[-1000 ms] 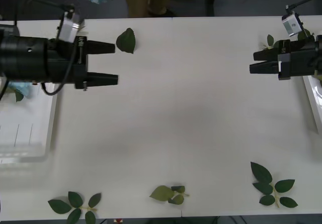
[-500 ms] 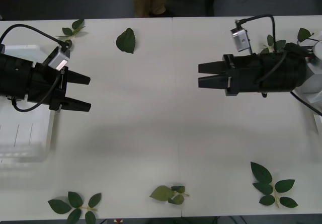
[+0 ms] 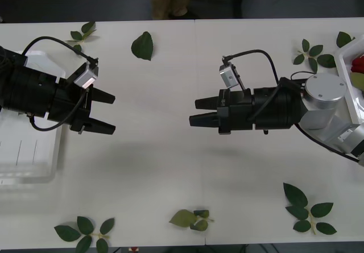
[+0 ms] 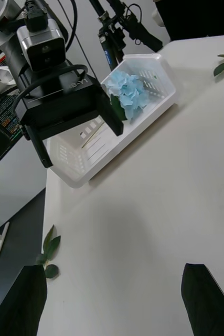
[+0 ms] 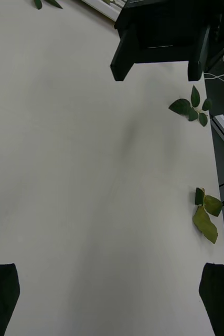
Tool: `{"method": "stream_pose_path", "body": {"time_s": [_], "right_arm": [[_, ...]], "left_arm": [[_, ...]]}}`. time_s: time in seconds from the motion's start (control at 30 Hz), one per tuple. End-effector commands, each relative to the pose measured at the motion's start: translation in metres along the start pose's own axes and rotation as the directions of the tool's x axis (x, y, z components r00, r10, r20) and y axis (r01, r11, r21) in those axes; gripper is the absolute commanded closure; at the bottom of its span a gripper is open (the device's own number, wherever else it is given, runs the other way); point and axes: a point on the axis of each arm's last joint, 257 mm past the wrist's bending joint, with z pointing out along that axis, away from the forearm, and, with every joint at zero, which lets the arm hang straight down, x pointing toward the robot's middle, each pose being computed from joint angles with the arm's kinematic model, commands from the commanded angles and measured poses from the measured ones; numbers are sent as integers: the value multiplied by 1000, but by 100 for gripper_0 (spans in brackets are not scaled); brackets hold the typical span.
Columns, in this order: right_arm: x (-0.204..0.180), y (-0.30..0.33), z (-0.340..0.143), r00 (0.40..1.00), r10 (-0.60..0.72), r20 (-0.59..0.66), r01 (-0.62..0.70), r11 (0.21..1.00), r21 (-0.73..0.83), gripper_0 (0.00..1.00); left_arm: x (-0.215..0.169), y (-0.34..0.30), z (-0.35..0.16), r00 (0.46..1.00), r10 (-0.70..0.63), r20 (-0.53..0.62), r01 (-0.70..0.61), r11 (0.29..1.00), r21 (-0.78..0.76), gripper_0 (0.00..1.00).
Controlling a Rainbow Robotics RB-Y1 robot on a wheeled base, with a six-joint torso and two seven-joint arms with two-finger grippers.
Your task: Place the red flowers into the right box and the blue flowers into the left box. If a person shows an open palm, hand one flower to the person first, then continue sorting.
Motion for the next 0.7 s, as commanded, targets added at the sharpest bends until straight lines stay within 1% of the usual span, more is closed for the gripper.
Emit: {"method": "stream_pose_path", "body": {"time_s": [0.03,0.27,0.7], "right_arm": [[0,-7,-8,998,-58,-14,58,998,38,25],[-9,-8,-7,999,-39,20,38,998,45,25],[-9,-8,-7,999,-39,20,38,998,45,26]], "left_arm": [[3,-4,8,999,38,-4,-38,999,8,0],[3,-4,8,999,38,-4,-38,999,8,0],[3,-4,8,999,38,-4,-38,999,8,0]]}}
